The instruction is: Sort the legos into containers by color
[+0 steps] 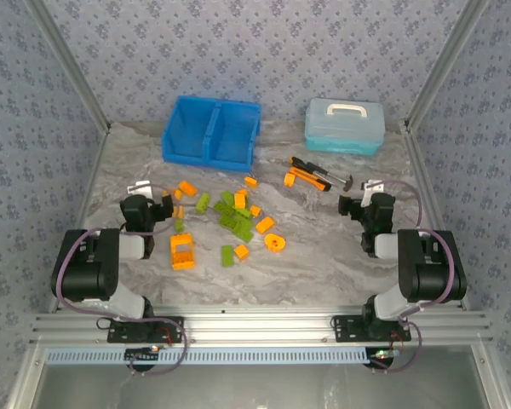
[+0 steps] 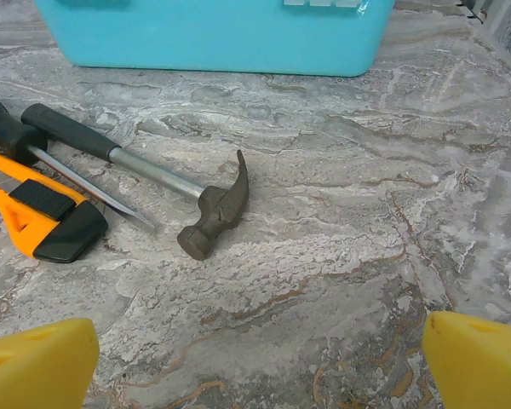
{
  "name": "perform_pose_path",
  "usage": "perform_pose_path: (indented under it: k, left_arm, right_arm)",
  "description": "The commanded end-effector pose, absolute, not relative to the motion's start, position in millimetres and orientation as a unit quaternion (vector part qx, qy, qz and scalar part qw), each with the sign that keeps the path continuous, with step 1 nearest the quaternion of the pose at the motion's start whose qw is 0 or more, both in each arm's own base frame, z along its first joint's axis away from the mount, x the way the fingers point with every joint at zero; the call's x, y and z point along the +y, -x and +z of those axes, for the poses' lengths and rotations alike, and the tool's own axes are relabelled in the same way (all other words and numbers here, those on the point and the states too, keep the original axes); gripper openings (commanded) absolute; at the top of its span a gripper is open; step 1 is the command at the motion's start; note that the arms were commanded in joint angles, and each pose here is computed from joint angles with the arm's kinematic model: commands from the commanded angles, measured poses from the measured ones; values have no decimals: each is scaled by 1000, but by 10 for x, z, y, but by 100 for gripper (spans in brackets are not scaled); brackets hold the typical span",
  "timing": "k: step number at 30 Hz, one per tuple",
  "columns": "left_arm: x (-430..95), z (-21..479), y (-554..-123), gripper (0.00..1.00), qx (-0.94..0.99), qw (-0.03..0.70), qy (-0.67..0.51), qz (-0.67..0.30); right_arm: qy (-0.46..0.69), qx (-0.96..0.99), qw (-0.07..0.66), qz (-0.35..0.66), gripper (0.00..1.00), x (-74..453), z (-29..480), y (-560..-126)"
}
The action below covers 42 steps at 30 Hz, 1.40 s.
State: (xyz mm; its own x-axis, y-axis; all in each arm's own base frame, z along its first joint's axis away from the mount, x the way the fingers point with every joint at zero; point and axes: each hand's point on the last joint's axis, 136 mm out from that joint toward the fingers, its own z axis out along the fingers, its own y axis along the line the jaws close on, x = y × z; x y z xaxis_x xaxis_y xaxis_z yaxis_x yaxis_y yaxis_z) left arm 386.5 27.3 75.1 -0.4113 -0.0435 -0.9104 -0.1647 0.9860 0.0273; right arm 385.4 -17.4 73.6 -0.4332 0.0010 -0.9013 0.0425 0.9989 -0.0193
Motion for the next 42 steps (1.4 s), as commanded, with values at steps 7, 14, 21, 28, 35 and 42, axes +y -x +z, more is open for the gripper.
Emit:
perform_pose_path:
  k: [7,14,21,28,35,42]
  left_arm:
    - [253,902,-3948,99,825,559,60,48]
    - [250,902,-3950,99,825,559,60,47]
    - [256,898,-3948,99,826,559,61,48]
    - [256,906,-3944,99,824,561,60,49]
    - [256,1407,-3740,99,817,562,84,95]
    - [48,1921,-3446,99,860,468,202,4]
  right_arm:
    - [-4,840,542,-18,100,-145,823,-3909]
    - [-6,841,541,-15,100,-158,818,-3910]
    - [-23,839,542,-36,100,-214,1062,-3885]
    - [-269,837,476,10,100,-418,1750,-3209]
    - [-128,884,401,205,100,608,1936,-3019]
    - [32,937,290,194,100,1472,1796,-2845]
